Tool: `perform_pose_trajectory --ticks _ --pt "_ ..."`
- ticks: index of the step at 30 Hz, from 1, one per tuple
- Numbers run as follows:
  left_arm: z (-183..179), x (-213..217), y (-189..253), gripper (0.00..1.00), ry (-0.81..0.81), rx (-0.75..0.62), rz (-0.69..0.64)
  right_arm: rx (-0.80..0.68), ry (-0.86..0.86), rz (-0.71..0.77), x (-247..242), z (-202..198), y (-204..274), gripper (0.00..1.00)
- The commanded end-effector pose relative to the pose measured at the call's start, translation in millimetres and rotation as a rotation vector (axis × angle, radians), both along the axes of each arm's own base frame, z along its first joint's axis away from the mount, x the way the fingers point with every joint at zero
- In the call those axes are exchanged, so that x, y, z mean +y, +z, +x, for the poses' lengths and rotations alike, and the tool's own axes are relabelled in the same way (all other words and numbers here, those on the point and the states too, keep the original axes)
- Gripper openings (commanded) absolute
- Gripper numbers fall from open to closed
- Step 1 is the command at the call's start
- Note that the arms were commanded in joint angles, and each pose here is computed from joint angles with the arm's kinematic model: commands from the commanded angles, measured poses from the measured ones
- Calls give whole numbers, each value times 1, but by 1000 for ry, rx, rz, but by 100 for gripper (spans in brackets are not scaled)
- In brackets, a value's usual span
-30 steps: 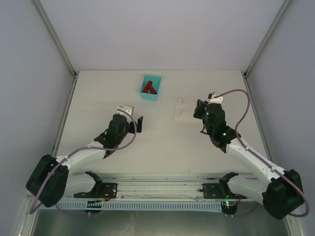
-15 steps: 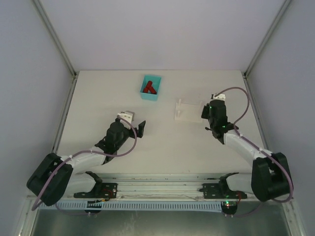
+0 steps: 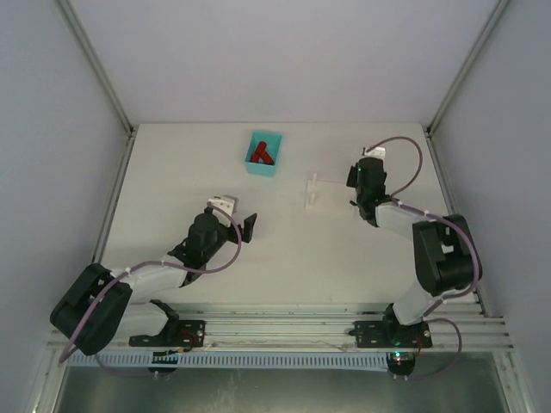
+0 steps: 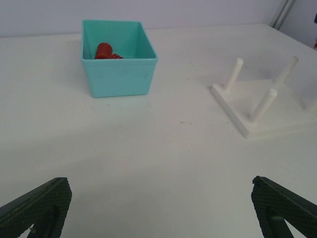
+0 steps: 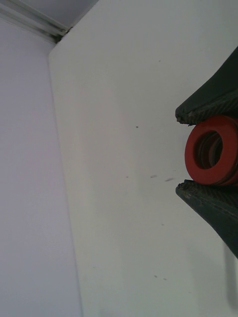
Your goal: Install the large spring
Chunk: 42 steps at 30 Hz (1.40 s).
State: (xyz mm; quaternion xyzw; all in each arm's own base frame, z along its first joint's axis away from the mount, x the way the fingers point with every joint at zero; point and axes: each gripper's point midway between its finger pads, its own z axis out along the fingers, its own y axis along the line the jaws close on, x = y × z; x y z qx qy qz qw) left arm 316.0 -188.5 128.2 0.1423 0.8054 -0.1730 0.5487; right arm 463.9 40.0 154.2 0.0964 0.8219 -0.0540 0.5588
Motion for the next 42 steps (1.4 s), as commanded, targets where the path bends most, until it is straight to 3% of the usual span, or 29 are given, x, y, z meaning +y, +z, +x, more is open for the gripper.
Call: perform_pose_trajectory --ticks 1,20,42 --pt "1 -4 14 99 -12 -40 -36 -113 -47 -9 -8 25 24 0" --pt "-2 -2 24 99 -14 -68 -57 -84 -5 -42 4 46 7 0" --pt "-7 1 32 99 -8 -89 -72 40 -145 -51 15 48 -18 0"
